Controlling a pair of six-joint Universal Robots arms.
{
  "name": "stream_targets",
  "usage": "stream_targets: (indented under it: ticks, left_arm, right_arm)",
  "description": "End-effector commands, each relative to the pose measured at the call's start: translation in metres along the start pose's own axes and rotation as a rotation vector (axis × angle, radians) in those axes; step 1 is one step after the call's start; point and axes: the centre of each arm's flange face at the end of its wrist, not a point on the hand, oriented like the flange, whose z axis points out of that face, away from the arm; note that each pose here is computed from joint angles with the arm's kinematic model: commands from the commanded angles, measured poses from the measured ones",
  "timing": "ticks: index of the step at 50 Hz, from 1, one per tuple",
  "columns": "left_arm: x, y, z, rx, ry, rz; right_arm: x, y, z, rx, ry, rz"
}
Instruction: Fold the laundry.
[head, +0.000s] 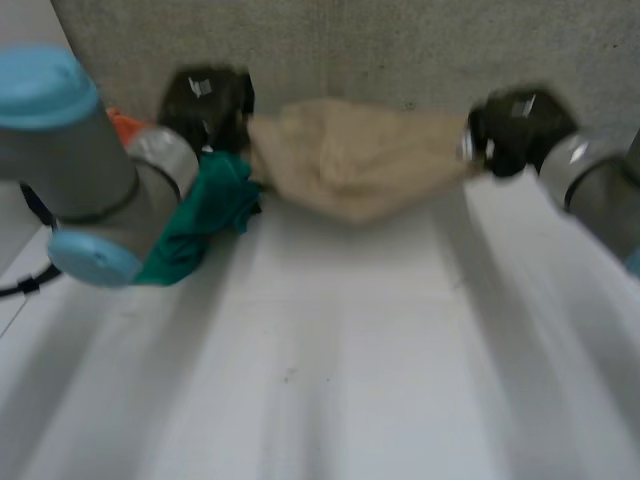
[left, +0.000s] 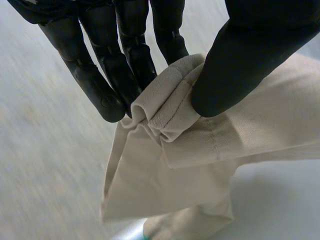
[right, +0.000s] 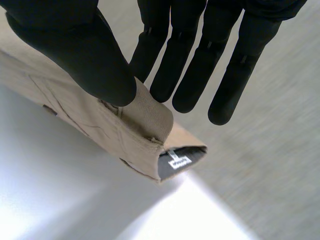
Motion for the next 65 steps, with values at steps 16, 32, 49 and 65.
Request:
stream_targets:
  ticks: [16, 32, 49, 65]
  left_arm:
    - [0.050, 0.078, -0.105, -0.545, 0.270, 0.222]
    - [0.069, 0.057, -0.172, -0.784, 0.393, 0.305]
    - [0.065, 0.028, 0.024, -0.164, 0.099, 0.350]
    - [0.087, 0.099, 0.082, 0.034, 0.096, 0.413]
  right_arm:
    - [-0.041, 0.080, -0.101, -0.608, -0.388, -0.161]
    - [-0.018, 0.063, -0.140, -0.680, -0.500, -0.228]
    - [0.013, 0.092, -0.026, -0.416, 0.013, -0.120]
    - [0.009, 0.120, 0.047, -0.201, 0.296, -0.207]
